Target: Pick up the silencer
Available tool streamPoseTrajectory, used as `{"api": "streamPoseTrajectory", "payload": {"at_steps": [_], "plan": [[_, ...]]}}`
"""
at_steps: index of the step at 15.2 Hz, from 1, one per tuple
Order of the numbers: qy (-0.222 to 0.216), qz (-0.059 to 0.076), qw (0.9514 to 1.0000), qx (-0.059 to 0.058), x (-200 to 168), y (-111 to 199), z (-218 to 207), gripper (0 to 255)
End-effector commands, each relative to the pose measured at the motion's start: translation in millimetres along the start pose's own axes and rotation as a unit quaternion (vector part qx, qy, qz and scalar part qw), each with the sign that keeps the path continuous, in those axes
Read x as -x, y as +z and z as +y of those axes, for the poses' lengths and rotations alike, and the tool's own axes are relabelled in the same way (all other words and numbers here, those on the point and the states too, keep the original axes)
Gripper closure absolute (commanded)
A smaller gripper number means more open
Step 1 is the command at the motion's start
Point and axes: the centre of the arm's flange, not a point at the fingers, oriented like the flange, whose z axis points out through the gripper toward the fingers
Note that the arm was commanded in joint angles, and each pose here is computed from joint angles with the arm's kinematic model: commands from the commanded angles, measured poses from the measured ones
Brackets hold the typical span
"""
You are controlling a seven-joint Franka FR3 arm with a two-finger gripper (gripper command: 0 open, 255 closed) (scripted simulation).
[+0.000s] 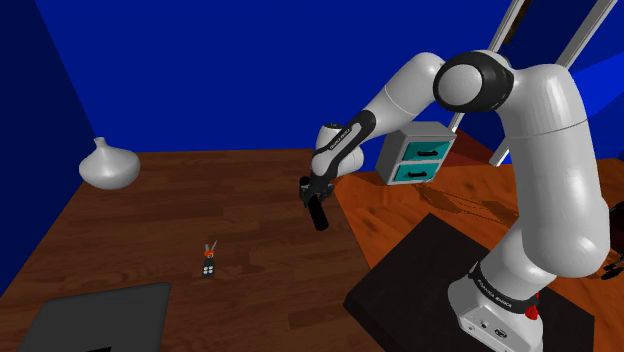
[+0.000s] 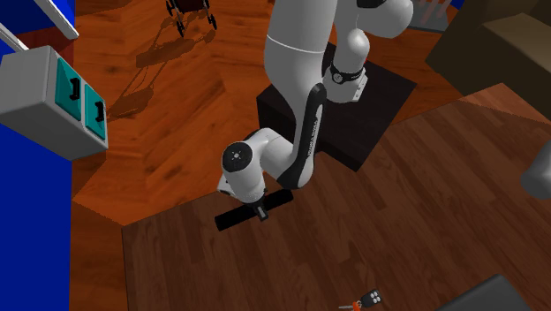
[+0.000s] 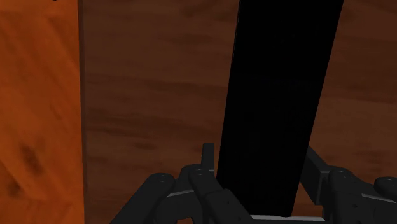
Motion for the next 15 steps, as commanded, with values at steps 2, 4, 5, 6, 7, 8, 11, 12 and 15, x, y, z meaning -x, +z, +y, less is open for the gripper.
{"api": "streamPoseTrajectory", "payload": {"at_steps": [2, 4, 5, 6, 7, 8, 11, 12, 15], "plan": [[-0.001, 0.000, 1.0000, 0.000, 0.3, 0.8, 0.0, 255], [-0.001, 0.000, 1.0000, 0.000, 0.1, -5.0, -0.7, 255], [-0.001, 0.000, 1.0000, 0.000, 0.2, -10.2, -1.1, 255], [-0.001, 0.000, 1.0000, 0.000, 0.3, -15.5, -1.6, 255], [-0.001, 0.000, 1.0000, 0.000, 0.5, -20.7, -2.1, 255], [-0.001, 0.000, 1.0000, 0.000, 0.5, -26.0, -2.6, 255], [-0.001, 0.000, 1.0000, 0.000, 0.9, -41.8, -4.0, 255], [-0.001, 0.000, 1.0000, 0.000, 1.0, -47.0, -4.4, 255], [-0.001, 0.000, 1.0000, 0.000, 1.3, -62.8, -5.9, 255]]}}
